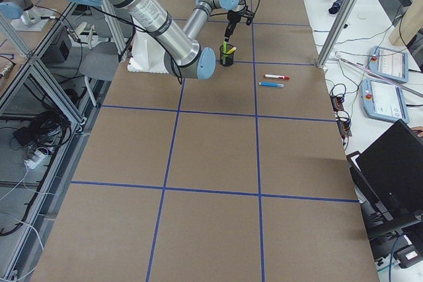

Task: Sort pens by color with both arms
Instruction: 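Lower the right gripper into the cup toward the yellow and green highlighters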

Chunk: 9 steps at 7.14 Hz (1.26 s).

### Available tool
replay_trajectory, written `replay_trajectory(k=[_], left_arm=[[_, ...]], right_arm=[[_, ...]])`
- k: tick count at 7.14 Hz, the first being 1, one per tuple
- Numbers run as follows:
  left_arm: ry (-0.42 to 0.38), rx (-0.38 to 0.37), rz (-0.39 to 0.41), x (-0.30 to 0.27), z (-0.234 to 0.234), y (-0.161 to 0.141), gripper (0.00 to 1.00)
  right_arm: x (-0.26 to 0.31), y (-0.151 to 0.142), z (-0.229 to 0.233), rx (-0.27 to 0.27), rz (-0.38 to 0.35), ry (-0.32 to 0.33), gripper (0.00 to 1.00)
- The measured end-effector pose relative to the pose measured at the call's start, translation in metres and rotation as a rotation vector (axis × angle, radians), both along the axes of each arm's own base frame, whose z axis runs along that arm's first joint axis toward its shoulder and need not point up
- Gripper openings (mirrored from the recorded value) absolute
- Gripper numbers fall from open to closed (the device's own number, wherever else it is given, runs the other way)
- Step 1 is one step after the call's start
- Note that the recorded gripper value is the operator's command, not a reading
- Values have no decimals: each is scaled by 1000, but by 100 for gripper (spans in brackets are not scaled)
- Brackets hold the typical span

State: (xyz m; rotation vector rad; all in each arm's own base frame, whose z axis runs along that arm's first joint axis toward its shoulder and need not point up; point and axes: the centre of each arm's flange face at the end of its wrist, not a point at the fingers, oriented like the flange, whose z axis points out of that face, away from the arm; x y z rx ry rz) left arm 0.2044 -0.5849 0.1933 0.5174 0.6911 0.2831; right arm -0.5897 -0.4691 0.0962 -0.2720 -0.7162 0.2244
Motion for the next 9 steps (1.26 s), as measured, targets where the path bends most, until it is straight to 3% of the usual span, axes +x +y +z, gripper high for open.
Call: replay_trajectory(k=[6,9], left_arm=[[3,5,4,3,-2,1,100],[2,4,7,4,-1,2,100]], right_arm=[[-20,15,17,-12,-28,34,41],[-20,15,14,-9,-28,31,40]])
